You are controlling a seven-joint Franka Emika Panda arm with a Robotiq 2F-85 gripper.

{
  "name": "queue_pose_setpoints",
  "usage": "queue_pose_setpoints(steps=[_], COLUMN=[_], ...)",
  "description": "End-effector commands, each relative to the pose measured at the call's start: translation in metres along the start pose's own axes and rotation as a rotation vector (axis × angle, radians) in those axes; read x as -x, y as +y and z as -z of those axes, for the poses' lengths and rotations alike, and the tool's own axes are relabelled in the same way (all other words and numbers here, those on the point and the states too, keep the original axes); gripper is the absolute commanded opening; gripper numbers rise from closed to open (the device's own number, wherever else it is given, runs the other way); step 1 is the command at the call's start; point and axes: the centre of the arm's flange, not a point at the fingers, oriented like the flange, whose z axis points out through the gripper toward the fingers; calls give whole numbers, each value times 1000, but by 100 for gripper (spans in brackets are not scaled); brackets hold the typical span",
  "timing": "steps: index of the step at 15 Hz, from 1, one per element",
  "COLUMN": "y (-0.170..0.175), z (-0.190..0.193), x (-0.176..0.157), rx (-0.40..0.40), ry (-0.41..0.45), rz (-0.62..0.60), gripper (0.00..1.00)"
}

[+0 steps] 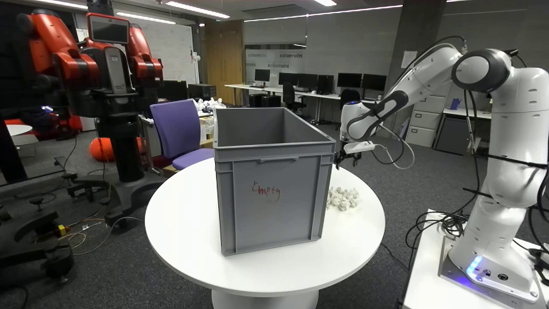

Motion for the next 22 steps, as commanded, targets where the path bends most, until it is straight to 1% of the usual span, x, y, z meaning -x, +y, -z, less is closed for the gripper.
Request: queue_pose_setpoints(steps=[1,6,11,12,16,18,22], y=[-9,-26,-32,-33,-35,-33,-40], z=[-32,-69,-89,-86,-93,-84,-88], x=[-8,-13,-13,-8,-6,-2,-10], rx=[11,-36,-107,-80,-75,-128,-201], ry=[-17,-63,34,-3,-3,9,23], rz=[-47,-84,-122,-108,-105,-106,-166], gripper=[100,100,100,100,100,100,100])
